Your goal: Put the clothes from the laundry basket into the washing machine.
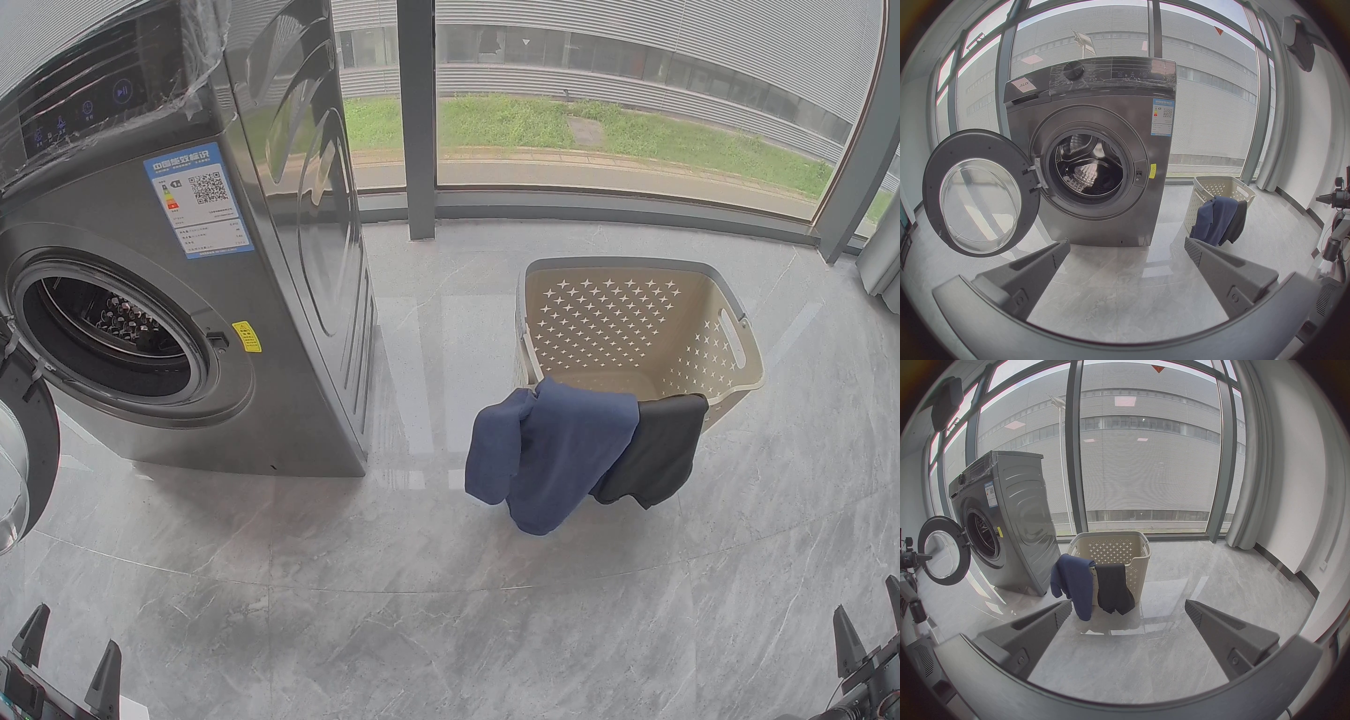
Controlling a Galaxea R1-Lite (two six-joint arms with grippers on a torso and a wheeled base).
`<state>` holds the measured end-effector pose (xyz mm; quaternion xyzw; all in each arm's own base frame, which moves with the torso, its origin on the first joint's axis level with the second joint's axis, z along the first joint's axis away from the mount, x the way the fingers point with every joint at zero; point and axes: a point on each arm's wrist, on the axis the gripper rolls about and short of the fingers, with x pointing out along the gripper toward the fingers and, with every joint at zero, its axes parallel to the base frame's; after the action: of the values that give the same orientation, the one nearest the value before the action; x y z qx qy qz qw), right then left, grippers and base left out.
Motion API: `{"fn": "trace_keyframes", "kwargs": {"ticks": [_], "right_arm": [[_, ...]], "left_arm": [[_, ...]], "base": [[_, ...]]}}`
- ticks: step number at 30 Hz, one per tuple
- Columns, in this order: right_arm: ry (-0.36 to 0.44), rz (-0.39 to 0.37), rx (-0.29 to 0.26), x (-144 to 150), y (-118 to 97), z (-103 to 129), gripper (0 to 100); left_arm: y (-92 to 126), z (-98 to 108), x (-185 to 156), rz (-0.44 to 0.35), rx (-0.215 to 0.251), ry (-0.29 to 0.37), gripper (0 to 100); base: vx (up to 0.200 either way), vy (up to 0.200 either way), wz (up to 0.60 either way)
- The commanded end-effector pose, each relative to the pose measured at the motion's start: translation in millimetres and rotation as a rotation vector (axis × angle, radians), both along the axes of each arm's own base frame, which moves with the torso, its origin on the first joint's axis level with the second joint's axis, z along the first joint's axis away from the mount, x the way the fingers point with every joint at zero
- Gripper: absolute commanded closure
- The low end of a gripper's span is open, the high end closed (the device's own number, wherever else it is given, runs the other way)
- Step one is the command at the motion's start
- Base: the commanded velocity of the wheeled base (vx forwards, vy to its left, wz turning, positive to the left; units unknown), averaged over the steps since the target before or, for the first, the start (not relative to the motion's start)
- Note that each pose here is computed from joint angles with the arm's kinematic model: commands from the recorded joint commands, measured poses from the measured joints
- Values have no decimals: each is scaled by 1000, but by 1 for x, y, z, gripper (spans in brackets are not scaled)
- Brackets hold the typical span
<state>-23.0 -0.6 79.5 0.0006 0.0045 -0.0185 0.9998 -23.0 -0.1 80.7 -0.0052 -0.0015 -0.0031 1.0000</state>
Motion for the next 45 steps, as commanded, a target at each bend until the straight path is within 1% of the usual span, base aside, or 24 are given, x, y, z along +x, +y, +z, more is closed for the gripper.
{"fn": "trace_keyframes", "kwargs": {"ticks": [1,14,21,33,39,45], "right_arm": [[5,0,0,0,0,-4,0],[5,0,0,0,0,-4,0],[5,0,0,0,0,-4,0],[5,0,0,0,0,-4,0],[5,0,0,0,0,-4,0],[5,0,0,0,0,-4,0]], "left_arm": [[0,-5,0,0,0,1,0],[0,-5,0,0,1,1,0],[0,-5,0,0,1,1,0],[0,-5,0,2,-6,1,0],[0,-5,0,6,-8,1,0],[0,-5,0,6,-10,1,0]], "base": [[0,-200,0],[0,-200,0],[0,0,0],[200,0,0],[0,0,0],[0,-200,0]]}}
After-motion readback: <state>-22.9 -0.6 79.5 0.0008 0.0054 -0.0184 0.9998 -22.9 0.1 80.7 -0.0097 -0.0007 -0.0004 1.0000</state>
